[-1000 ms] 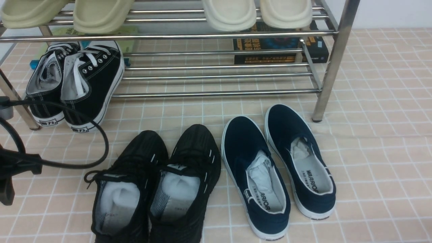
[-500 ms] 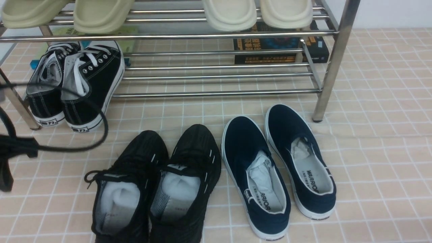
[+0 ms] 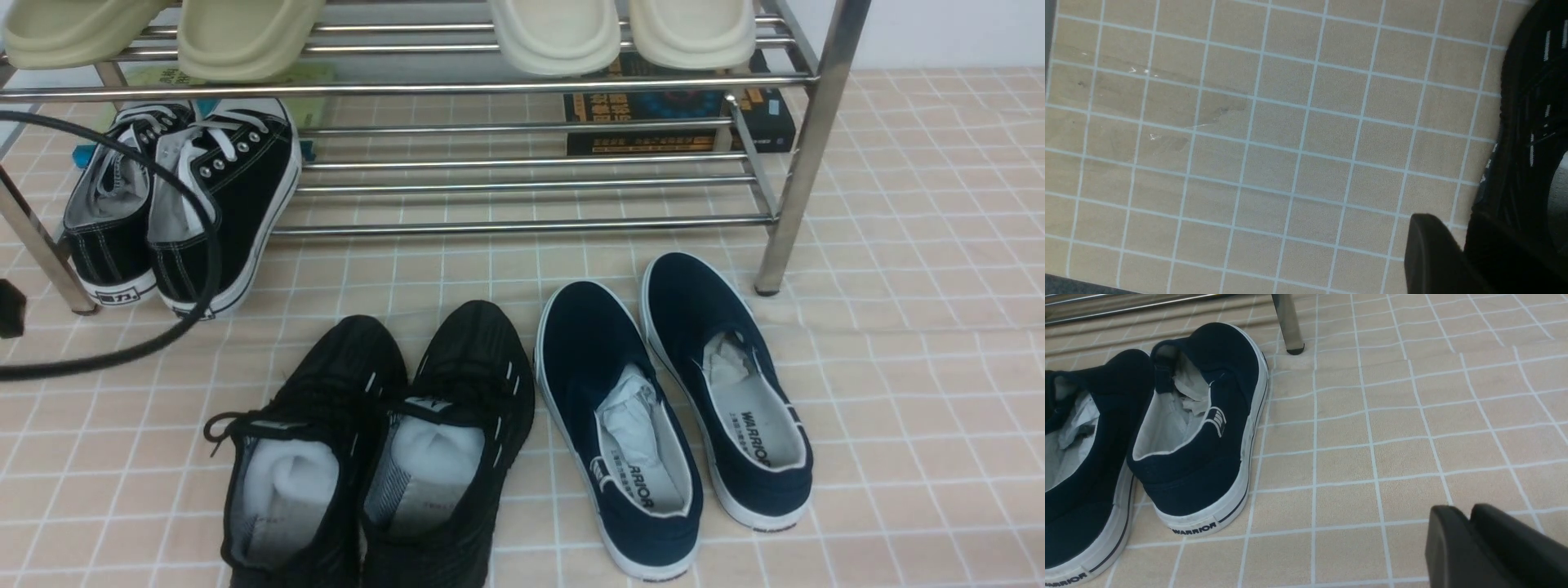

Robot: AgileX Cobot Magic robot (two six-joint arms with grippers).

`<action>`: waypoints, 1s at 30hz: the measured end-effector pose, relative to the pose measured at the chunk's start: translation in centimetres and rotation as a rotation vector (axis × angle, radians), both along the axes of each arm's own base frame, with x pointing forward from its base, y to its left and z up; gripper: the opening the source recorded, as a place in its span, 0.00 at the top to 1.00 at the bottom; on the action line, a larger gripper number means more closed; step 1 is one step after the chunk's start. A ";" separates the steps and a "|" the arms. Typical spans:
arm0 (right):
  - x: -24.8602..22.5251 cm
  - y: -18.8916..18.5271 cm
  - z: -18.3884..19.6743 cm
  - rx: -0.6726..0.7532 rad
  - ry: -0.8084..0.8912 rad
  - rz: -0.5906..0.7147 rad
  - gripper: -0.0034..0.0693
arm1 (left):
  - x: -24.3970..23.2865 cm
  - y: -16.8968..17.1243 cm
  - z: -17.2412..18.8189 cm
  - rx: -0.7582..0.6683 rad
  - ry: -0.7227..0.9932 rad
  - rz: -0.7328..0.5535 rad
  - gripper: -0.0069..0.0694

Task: Take the shoes off the shelf from the light coffee tablecloth by hand.

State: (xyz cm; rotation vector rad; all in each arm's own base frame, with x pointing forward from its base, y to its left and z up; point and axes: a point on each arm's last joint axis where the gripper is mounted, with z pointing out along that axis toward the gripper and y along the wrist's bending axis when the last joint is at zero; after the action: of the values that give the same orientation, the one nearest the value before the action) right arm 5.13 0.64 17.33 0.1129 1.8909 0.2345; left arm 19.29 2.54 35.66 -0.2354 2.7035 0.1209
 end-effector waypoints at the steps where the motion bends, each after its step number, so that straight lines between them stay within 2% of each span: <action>1: 0.0 0.0 0.0 0.000 0.000 0.000 0.83 | -0.3 0.0 0.2 0.001 -0.010 0.000 0.69; 12: 0.0 0.0 0.0 -0.011 0.000 0.001 0.82 | -2.9 -0.6 2.0 -0.040 -0.113 0.012 0.68; 19: 0.2 -0.4 0.2 -0.148 -0.052 -0.003 0.80 | -4.7 -0.9 3.1 -0.044 -0.184 0.008 0.68; 27: 0.1 -0.5 0.1 -0.169 -0.033 -0.005 0.79 | -5.2 -1.2 3.4 -0.077 -0.206 -0.001 0.67; 30: 0.1 -0.5 0.1 -0.170 -0.030 -0.005 0.78 | -5.4 -1.6 3.5 -0.101 -0.215 -0.042 0.67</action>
State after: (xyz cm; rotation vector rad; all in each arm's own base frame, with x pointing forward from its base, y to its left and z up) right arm 5.23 0.13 17.41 -0.0017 1.8719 0.0709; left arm 13.90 0.90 39.20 -0.2085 2.5009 -0.0514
